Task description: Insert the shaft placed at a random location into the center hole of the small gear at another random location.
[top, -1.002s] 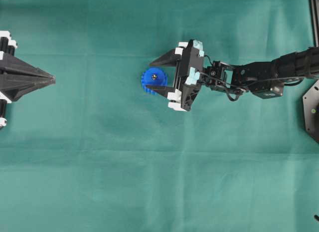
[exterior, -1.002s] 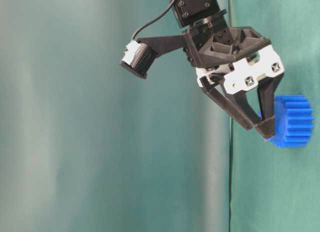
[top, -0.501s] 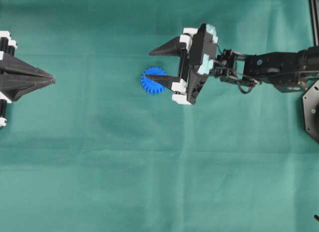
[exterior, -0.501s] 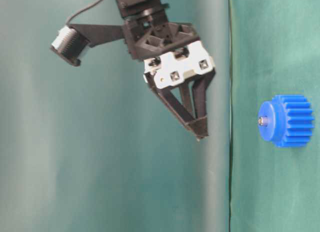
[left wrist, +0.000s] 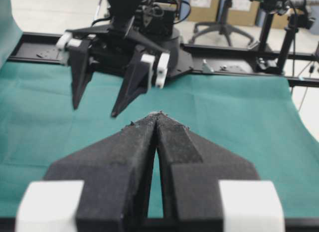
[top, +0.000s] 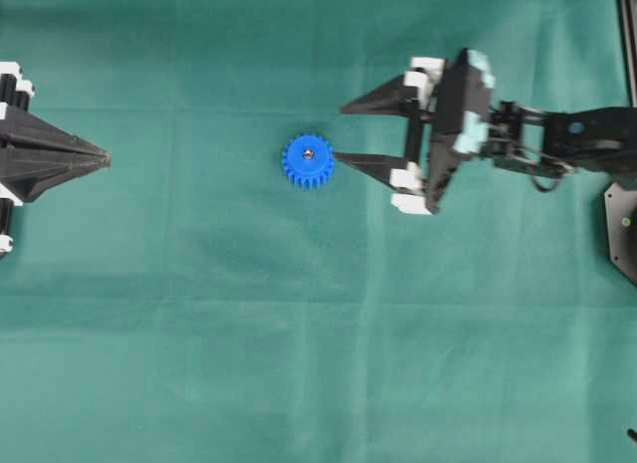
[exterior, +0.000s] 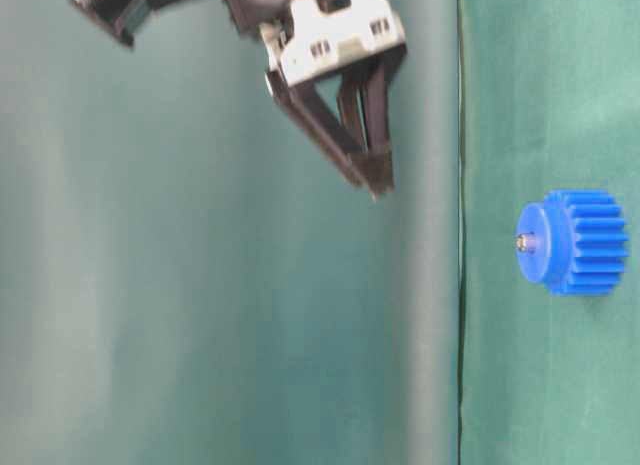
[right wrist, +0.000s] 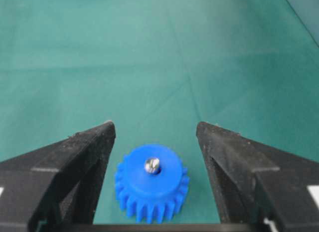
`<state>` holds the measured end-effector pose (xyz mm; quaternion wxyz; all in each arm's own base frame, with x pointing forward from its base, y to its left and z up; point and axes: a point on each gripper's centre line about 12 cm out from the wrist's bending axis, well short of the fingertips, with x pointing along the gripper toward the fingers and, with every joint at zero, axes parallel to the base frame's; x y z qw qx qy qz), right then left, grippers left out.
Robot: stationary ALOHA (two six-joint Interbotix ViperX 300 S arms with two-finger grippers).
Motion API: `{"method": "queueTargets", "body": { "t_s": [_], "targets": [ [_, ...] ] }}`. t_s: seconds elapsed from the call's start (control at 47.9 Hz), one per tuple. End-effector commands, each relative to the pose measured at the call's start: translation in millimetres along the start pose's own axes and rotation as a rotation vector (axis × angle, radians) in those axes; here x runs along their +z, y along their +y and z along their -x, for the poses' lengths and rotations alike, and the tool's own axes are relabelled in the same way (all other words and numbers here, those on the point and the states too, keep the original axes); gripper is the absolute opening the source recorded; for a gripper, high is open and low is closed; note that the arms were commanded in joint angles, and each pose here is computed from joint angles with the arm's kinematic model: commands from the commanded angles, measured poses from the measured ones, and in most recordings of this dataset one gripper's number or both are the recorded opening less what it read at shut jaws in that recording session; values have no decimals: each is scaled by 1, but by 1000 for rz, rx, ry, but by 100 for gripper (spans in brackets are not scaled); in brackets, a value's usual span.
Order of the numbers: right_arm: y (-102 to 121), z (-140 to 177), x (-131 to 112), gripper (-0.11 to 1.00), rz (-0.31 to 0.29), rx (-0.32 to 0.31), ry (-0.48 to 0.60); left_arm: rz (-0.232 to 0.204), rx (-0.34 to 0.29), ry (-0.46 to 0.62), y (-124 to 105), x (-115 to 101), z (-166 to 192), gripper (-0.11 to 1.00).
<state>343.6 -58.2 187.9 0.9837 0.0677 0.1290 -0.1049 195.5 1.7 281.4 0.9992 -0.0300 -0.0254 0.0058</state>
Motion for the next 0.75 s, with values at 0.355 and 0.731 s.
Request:
{"method": "queueTargets", "body": {
  "t_s": [0.355,0.731],
  "targets": [
    [2,76,-6,82,-31,24,-17,0,0,-12,0,4,-1,-1],
    [1,98,-14,82,-33,26,21,0,0,-12,0,4,-1,-1]
  ]
}}
